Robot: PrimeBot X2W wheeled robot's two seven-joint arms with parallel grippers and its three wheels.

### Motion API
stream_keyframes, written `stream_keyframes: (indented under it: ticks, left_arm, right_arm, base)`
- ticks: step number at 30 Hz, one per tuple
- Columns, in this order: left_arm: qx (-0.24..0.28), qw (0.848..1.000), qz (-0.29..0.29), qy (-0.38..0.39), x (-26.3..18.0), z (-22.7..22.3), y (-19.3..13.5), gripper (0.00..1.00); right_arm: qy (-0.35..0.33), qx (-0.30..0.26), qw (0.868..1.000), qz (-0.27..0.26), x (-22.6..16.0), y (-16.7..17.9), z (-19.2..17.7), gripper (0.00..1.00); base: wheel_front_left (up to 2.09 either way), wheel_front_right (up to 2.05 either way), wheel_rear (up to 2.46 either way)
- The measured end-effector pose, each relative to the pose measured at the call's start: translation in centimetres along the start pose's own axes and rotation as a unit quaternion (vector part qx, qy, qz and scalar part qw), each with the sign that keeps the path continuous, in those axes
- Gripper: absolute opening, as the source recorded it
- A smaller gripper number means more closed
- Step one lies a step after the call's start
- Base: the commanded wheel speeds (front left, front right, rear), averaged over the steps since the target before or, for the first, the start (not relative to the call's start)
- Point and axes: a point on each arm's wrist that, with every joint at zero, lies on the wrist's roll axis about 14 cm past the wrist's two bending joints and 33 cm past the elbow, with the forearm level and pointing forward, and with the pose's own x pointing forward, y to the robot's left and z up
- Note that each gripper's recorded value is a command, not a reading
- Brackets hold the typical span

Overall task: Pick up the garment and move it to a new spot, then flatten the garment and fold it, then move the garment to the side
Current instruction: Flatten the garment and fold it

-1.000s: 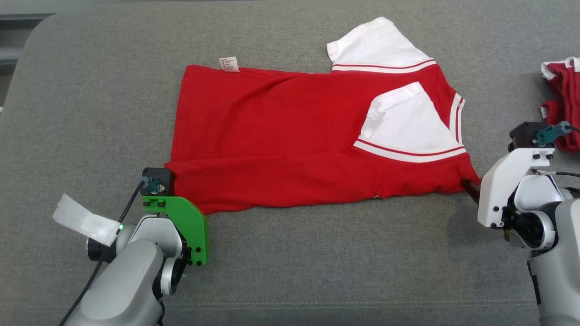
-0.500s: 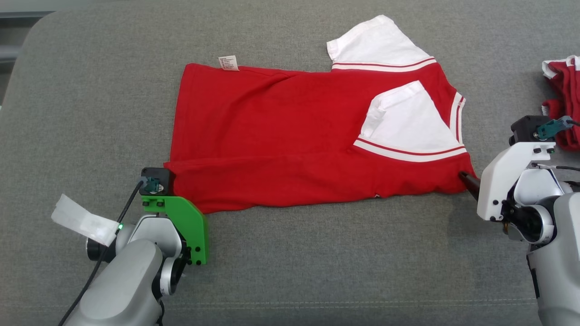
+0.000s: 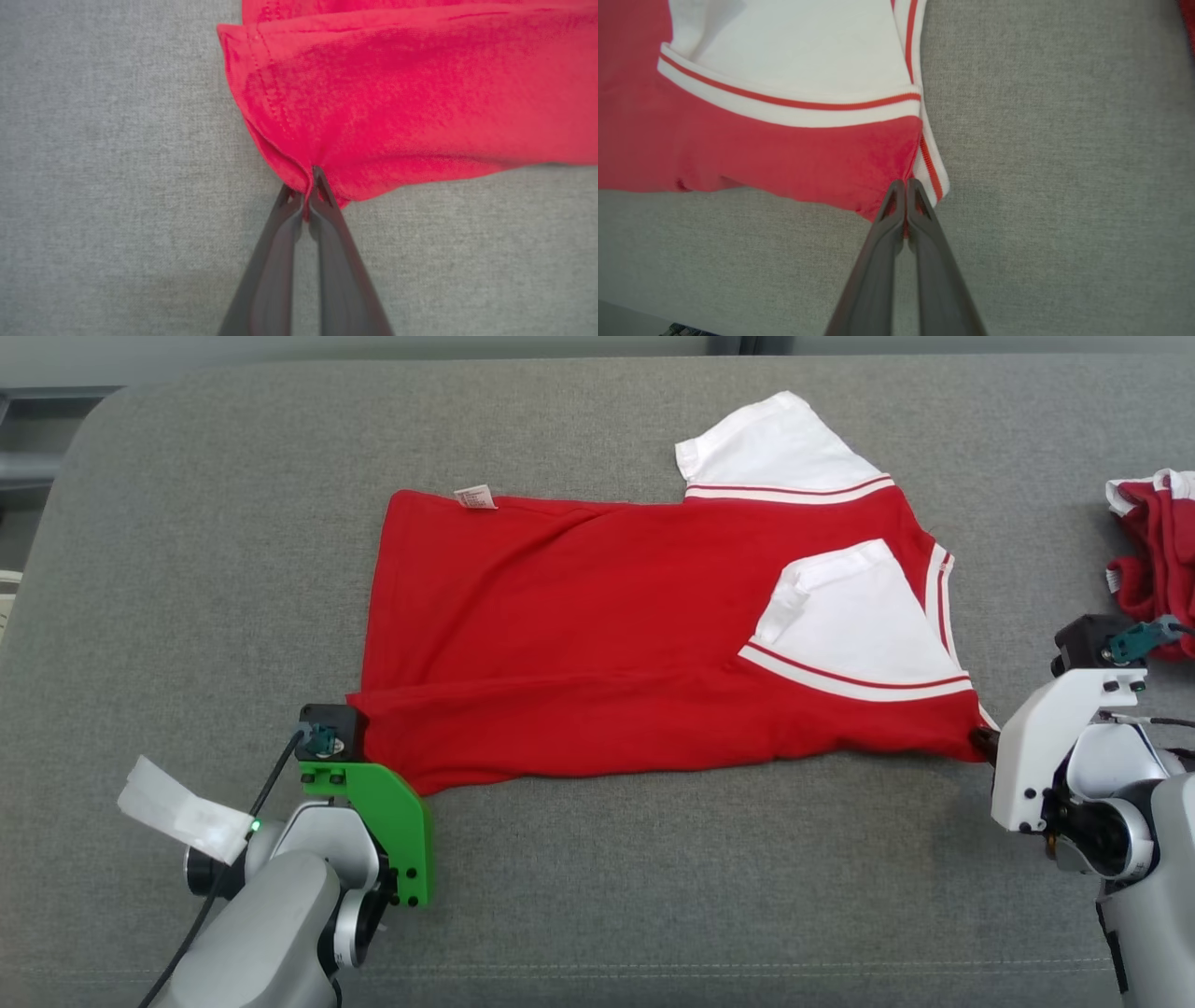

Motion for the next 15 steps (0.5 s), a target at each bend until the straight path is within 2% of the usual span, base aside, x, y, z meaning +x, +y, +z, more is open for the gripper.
stream_keyframes:
  ticks: [5, 15]
  left_arm:
    - [-0.003, 1.0, 0.001, 0.004, -0.8, -1.2, 0.2, 0.0]
    - [-0.004, 1.0, 0.004, 0.012, -2.8, -3.7, 0.6, 0.0]
  right_arm:
    - [-0.016, 0.013, 1.0, 0.005, -1.4, -0.1, -0.8, 0.0]
    - [0.006, 0.026, 1.0, 0.011, -4.0, -0.1, -5.2, 0.0]
  base:
    - [0.0, 0.0, 0.0]
    - [0.0, 0.0, 0.0]
